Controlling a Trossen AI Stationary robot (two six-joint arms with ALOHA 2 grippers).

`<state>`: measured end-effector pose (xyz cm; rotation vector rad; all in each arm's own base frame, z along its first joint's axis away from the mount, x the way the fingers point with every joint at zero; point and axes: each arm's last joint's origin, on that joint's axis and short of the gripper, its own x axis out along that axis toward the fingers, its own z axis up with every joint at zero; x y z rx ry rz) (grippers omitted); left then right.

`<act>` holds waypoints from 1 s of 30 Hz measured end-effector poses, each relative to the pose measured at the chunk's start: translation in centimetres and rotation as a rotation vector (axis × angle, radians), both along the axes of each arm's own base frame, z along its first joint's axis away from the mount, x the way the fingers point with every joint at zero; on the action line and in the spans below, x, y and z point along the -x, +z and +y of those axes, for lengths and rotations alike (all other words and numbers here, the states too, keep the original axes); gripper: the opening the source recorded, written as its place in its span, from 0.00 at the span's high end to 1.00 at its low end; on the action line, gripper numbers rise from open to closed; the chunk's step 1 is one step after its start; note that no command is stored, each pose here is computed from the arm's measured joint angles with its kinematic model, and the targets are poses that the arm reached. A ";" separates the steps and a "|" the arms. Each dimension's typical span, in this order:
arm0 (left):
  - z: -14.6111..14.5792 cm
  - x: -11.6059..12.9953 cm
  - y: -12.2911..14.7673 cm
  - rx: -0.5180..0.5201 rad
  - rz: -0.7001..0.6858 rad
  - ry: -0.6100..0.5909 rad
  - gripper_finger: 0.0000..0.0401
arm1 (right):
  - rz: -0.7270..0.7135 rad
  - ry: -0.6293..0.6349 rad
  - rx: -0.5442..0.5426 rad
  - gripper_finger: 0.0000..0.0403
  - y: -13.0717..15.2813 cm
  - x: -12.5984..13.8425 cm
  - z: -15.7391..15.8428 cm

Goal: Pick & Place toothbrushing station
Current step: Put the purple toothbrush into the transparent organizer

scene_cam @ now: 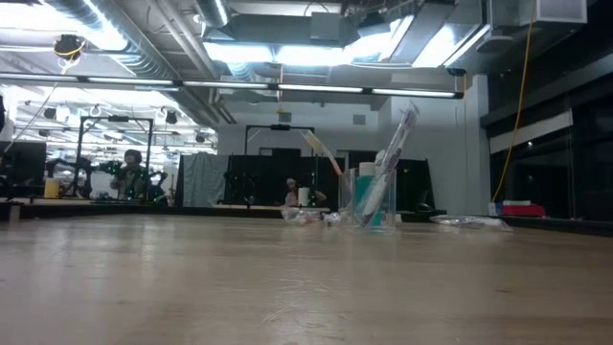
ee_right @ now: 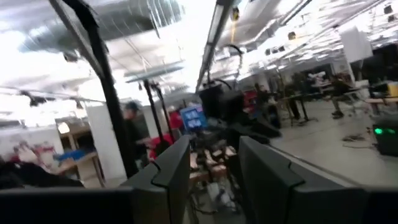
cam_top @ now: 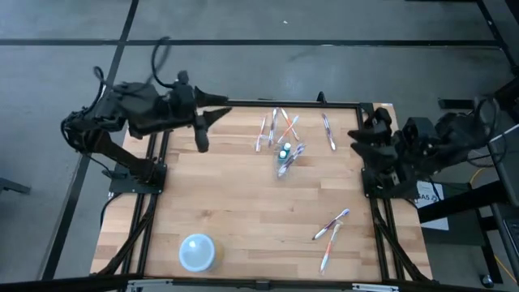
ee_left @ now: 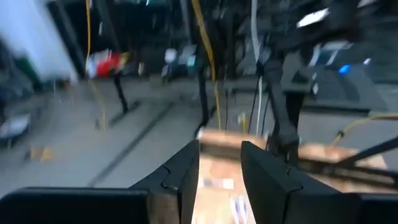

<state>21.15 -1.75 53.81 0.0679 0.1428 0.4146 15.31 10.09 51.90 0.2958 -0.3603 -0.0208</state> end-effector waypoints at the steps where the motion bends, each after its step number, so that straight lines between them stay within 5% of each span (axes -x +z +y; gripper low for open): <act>1: 0.0 0.2 0.4 -0.032 -0.018 -0.012 0.72 | 0.018 -0.001 0.008 0.65 0.6 0.1 -0.4; 8: 1.8 3.4 1.9 -0.084 -0.090 -0.060 0.72 | 0.310 -0.077 0.056 0.65 3.0 0.5 -2.6; 17: 6.0 5.8 -0.3 0.071 0.038 0.107 0.72 | 0.786 -0.322 -0.038 0.65 -0.1 0.7 -7.6; 25: 9.4 3.9 -8.4 0.288 -0.036 0.297 0.72 | 0.806 -0.322 -0.126 0.65 -1.2 -1.4 -11.9; 30: 10.3 4.0 -13.9 0.483 -0.209 0.369 0.72 | 0.942 -0.294 -0.249 0.65 -4.9 -5.0 -16.1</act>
